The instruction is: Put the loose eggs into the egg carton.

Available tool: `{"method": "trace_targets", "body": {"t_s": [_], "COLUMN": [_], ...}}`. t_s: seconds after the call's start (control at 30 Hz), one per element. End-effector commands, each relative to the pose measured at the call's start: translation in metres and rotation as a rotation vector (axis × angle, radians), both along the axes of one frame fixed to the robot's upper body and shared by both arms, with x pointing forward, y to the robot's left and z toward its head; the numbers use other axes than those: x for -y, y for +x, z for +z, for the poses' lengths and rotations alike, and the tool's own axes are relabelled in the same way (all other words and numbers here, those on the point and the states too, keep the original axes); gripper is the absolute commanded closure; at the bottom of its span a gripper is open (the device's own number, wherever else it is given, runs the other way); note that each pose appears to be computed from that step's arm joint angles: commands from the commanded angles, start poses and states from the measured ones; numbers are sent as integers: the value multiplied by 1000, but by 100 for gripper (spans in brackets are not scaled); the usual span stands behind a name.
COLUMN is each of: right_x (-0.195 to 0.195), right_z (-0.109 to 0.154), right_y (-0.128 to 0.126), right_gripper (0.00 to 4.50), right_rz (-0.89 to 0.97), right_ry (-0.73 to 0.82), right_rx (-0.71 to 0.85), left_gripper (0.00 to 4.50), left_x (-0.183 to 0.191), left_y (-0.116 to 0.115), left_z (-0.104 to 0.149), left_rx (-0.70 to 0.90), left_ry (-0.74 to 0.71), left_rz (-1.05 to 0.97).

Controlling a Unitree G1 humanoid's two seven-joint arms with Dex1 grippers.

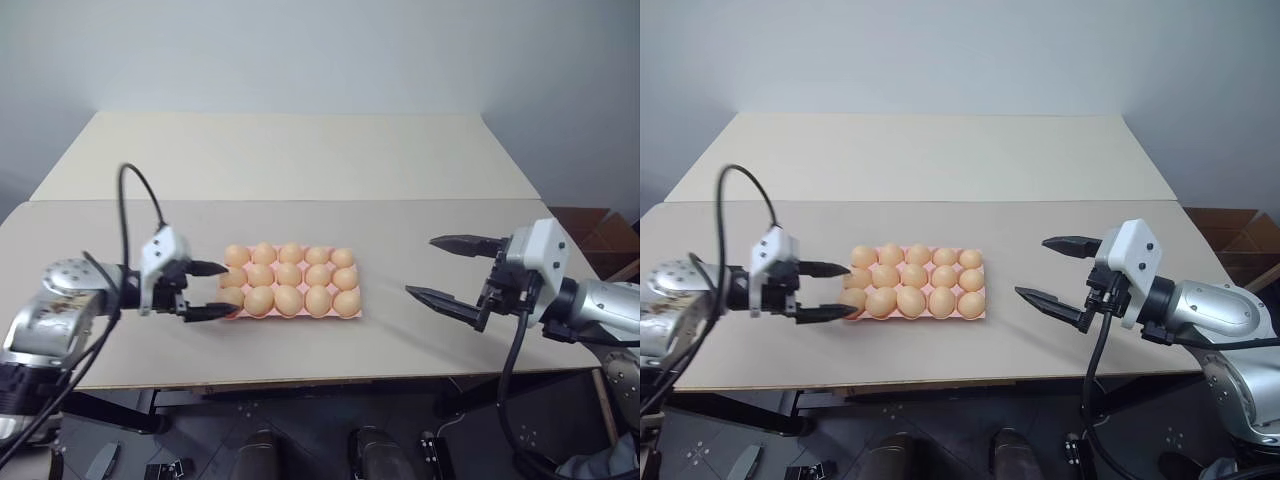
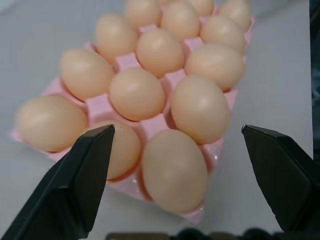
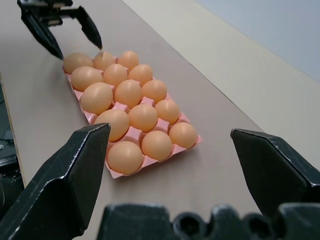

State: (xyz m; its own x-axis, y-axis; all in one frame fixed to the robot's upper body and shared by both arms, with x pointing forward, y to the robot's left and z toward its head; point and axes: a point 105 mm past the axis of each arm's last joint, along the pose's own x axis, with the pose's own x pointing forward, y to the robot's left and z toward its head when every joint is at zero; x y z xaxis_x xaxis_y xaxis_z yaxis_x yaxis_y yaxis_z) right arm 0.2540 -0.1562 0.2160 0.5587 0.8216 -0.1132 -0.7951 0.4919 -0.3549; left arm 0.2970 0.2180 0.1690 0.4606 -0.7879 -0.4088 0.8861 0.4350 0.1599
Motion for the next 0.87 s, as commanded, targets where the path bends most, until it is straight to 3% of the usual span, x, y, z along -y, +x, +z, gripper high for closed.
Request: {"method": "trace_targets", "body": {"t_s": [0.03, 0.33, 0.57, 0.87], "right_x": [2, 18, 17, 8], "right_z": [11, 7, 9, 10], "right_y": [-5, 7, 5, 9], "right_gripper": [0, 0, 0, 0], "right_rz": [17, 23, 31, 52], "right_ry": [6, -6, -14, -34], "right_rx": [39, -6, -33, -24], "left_gripper": [9, 9, 9, 9], "left_x": [-24, -97, -101, -88], "left_y": [-10, -59, -72, -82], "left_z": [43, 45, 52, 44], "left_rx": [135, 115, 122, 123], "left_ry": [-44, -37, -98, -97], "left_rz": [38, 127, 182, 229]}}
